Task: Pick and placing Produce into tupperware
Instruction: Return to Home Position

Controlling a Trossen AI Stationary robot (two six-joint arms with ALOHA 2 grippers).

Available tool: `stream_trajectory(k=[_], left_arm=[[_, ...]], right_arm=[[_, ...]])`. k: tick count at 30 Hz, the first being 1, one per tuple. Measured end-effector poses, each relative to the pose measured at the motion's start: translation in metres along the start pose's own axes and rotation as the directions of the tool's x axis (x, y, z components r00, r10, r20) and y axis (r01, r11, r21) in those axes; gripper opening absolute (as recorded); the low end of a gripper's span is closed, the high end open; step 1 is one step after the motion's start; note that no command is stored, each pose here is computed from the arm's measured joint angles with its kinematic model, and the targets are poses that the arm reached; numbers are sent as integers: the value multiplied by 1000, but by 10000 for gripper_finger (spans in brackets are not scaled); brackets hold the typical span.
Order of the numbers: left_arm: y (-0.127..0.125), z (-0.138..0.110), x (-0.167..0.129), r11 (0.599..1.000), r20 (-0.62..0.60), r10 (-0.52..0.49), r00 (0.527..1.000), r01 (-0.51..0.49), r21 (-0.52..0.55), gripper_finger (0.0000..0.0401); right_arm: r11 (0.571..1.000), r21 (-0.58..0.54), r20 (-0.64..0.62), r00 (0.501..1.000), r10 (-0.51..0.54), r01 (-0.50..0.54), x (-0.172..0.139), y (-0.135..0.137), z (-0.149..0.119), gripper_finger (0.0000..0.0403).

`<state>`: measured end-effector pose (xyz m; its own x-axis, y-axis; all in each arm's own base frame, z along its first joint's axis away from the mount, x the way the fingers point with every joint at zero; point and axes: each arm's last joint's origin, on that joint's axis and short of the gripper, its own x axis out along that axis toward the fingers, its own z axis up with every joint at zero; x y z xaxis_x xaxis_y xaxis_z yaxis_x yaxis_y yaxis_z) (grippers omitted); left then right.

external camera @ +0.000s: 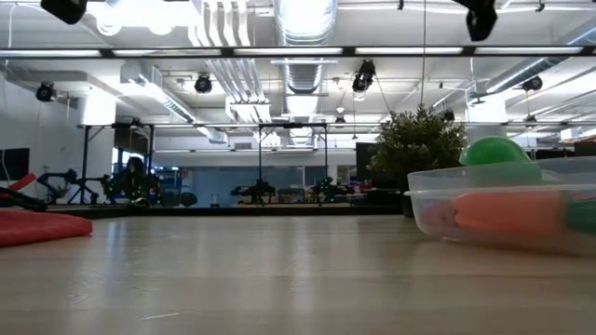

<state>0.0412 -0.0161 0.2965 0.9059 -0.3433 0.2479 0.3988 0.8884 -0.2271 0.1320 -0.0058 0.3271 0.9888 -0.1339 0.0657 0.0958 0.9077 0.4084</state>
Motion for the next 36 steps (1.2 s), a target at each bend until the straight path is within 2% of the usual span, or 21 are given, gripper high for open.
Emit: stream_trajectory(k=[6,11,16,20,24,27,32,36], left_arm=[[1,-5,0,1000,-34,14,999,-14,0,192],[3,-10,0,1000,-78,27,997,-28,-2,192],[6,-20,2,996,-116,62,991,-68,-50,192],[8,-26,4,990,-129,95,987,-108,-91,192],[10,-32,5,982,-145,129,981,-147,-116,192],[10,-34,6,980,-151,131,980,-151,-130,192],[10,-34,8,980,-157,129,979,-149,-128,192],[10,-34,8,981,-154,127,980,-148,-129,192]], right_arm=[[996,-24,-19,996,-87,87,-21,-16,-25,150],[997,-25,4,997,-73,73,-38,-25,-41,148],[999,-40,73,997,-16,19,-59,-30,-49,144],[998,-59,81,997,-6,11,-74,-35,-56,146],[996,-79,-13,999,-52,51,-74,-38,-61,148],[994,-90,-33,998,-62,59,-75,-37,-59,148],[993,-104,-4,999,-50,49,-80,-36,-56,148],[995,-82,-23,998,-58,56,-74,-40,-67,143]])
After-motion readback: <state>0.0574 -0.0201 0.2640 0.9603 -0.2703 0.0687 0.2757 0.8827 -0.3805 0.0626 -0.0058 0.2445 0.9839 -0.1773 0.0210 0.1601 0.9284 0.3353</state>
